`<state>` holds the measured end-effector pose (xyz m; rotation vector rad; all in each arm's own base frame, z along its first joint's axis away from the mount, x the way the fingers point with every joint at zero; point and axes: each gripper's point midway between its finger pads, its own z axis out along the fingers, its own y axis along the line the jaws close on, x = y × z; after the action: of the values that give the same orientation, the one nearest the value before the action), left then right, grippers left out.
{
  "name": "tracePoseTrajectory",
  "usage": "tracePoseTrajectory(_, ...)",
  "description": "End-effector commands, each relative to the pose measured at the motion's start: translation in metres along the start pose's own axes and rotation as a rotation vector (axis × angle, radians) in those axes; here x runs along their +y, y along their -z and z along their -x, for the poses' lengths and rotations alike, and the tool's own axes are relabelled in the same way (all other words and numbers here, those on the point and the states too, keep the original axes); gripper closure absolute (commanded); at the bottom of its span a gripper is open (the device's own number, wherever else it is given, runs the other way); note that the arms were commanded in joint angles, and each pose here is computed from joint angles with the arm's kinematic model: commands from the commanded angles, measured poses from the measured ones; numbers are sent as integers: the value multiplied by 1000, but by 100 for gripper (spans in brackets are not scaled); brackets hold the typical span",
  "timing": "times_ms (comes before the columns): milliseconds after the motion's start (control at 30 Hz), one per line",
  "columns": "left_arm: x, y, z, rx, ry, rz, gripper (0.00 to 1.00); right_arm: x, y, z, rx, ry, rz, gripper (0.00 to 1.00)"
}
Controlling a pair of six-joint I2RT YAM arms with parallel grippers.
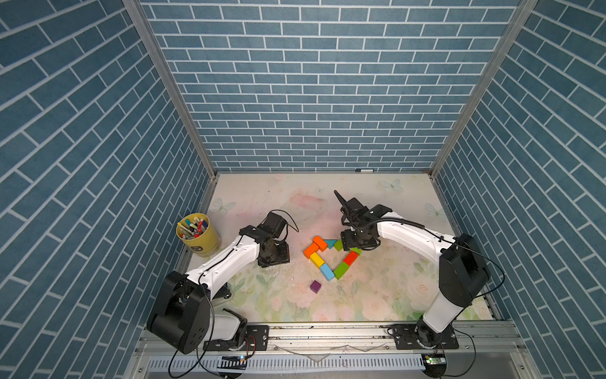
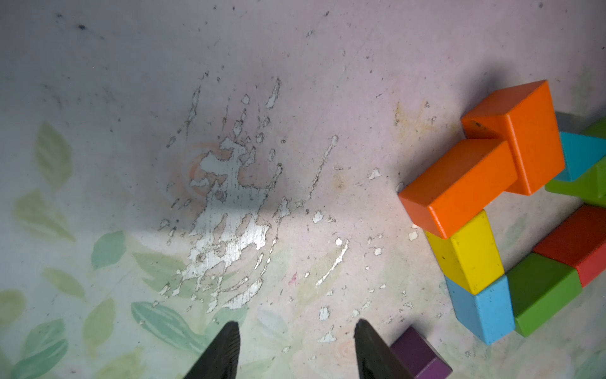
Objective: Assemble a heart with building blocks
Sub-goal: Adjust the building block at the center of the board.
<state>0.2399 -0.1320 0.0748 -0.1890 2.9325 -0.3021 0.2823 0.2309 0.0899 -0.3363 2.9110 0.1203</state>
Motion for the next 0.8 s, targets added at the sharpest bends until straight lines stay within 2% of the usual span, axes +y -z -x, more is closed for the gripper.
tracePoseTrajectory(0, 3, 2, 1, 4, -2, 13, 41, -10, -14, 1, 55, 48, -14, 22)
tracePoseTrajectory(500, 4, 1, 1, 10, -3, 15, 41, 2, -38, 15, 47, -20, 141, 21)
tracePoseTrajectory(767, 6, 1, 0, 10, -2, 22, 41, 2, -42, 10, 53, -35, 158, 21)
